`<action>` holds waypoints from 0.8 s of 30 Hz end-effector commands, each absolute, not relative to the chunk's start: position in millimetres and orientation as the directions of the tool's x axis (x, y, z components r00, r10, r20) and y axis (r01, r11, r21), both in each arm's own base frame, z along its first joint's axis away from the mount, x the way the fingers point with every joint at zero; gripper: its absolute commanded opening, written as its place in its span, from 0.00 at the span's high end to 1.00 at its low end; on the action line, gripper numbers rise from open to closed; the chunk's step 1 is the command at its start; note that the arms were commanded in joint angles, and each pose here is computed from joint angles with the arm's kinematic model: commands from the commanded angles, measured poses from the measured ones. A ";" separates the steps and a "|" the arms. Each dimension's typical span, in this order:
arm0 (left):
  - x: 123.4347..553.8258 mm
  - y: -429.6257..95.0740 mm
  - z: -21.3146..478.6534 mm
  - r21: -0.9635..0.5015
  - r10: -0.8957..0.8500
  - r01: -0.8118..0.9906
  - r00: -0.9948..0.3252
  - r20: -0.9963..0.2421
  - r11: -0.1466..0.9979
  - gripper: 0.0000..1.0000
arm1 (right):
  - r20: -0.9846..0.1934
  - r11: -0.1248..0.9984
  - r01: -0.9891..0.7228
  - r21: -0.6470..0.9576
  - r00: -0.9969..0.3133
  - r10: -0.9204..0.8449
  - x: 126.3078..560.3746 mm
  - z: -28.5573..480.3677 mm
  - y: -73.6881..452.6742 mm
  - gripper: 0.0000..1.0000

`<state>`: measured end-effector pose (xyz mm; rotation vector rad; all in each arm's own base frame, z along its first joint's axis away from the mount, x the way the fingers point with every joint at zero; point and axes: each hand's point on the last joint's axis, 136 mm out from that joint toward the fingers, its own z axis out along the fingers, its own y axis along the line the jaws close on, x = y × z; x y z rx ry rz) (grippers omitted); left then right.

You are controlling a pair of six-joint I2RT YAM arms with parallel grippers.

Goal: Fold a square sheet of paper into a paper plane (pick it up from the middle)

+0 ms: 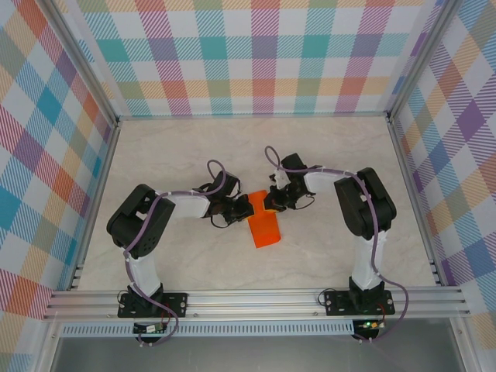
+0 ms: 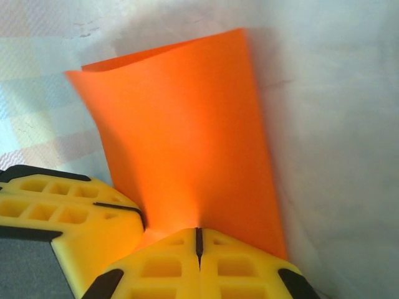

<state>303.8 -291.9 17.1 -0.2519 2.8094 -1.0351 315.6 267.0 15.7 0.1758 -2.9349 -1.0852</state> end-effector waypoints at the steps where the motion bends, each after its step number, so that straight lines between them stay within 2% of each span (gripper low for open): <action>1: 254.2 -238.5 -38.4 -0.404 -0.202 -0.206 -0.978 0.054 0.891 1.00 | -0.055 0.787 -0.072 0.612 -0.997 -0.048 324.2 19.0 233.5 0.97; 5: 253.0 -239.4 -39.3 -0.405 -0.188 -0.195 -0.980 0.059 0.893 1.00 | -0.100 0.771 -0.079 0.631 -0.995 -0.020 335.3 38.4 227.1 0.97; 11: 253.3 -240.8 -39.1 -0.409 -0.183 -0.192 -0.981 0.062 0.892 1.00 | -0.129 0.656 -0.117 0.745 -0.991 -0.030 334.2 64.4 257.1 1.00; 17: 253.5 -240.2 -40.0 -0.399 -0.178 -0.189 -0.982 0.065 0.897 1.00 | -0.101 0.614 -0.140 0.777 -0.990 -0.097 327.9 52.5 291.2 1.00; 24: 251.1 -237.6 -41.4 -0.387 -0.176 -0.189 -0.982 0.070 0.902 1.00 | -0.096 0.625 -0.134 0.769 -0.991 -0.094 340.4 35.0 297.4 1.00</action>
